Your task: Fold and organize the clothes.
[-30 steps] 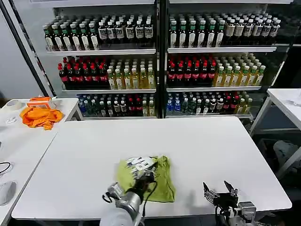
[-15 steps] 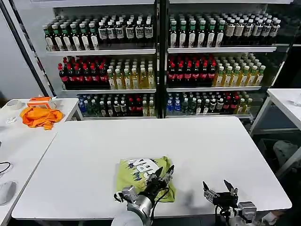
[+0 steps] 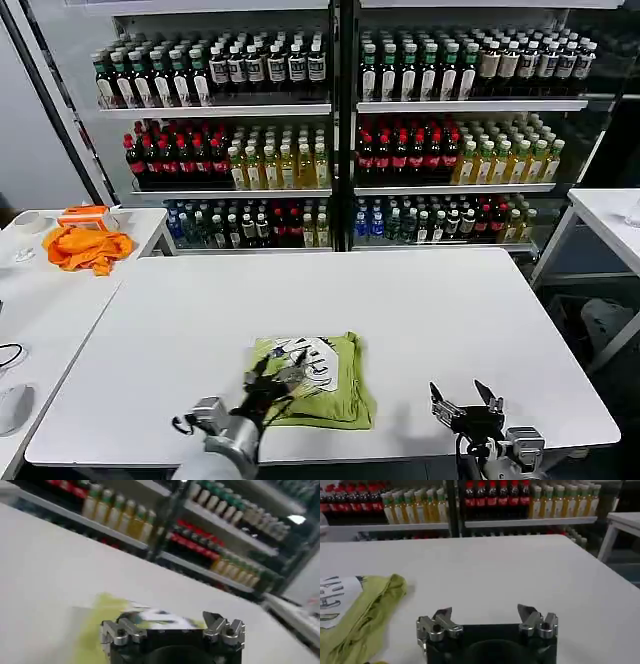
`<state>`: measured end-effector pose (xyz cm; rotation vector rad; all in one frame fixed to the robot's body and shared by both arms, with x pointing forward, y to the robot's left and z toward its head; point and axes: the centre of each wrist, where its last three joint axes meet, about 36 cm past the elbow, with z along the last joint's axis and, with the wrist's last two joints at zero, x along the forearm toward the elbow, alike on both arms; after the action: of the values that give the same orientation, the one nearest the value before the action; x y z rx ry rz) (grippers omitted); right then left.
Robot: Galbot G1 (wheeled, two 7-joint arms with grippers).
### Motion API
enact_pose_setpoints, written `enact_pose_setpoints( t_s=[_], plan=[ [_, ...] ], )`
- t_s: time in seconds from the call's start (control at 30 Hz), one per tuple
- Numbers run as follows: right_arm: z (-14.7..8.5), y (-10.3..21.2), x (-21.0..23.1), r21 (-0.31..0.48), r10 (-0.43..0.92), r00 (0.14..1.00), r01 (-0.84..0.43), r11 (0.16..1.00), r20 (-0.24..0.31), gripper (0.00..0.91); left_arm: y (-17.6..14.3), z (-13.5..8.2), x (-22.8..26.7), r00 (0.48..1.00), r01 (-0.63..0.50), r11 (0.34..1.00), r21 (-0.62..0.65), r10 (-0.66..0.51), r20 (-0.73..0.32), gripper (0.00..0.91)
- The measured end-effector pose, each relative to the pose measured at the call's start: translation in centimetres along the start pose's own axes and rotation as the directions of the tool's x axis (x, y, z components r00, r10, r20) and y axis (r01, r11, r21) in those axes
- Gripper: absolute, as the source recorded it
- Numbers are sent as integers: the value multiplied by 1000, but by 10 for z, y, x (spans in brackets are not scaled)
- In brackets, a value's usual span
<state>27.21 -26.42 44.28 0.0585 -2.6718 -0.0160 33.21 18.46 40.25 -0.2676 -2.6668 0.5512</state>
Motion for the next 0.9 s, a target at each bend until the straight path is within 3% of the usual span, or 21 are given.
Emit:
enact_pose_setpoints(
  t_s=[0.43, 0.53, 0.57, 0.67, 0.9],
  plan=[
    [-5, -5, 3, -2, 8, 1000, -8, 1000, 10, 907, 32, 3, -7, 993, 70, 996, 56, -64, -104, 907],
    [-6, -5, 2, -4, 7, 1000, -7, 1000, 13, 907, 34, 0, -9, 992, 54, 994, 94, -42, -119, 574],
    [-6, -5, 2, -5, 7, 1000, -7, 1000, 14, 907, 34, 1, -10, 992, 48, 993, 110, -34, -124, 343],
    [-5, -5, 2, -7, 9, 1000, -9, 1000, 12, 907, 36, 1, -12, 991, 31, 986, 162, -9, -135, 60],
    [-4, -6, 2, -9, 13, 1000, -12, 1000, 9, 907, 39, 5, -14, 988, -7, 957, 289, 52, -149, 20]
  ],
)
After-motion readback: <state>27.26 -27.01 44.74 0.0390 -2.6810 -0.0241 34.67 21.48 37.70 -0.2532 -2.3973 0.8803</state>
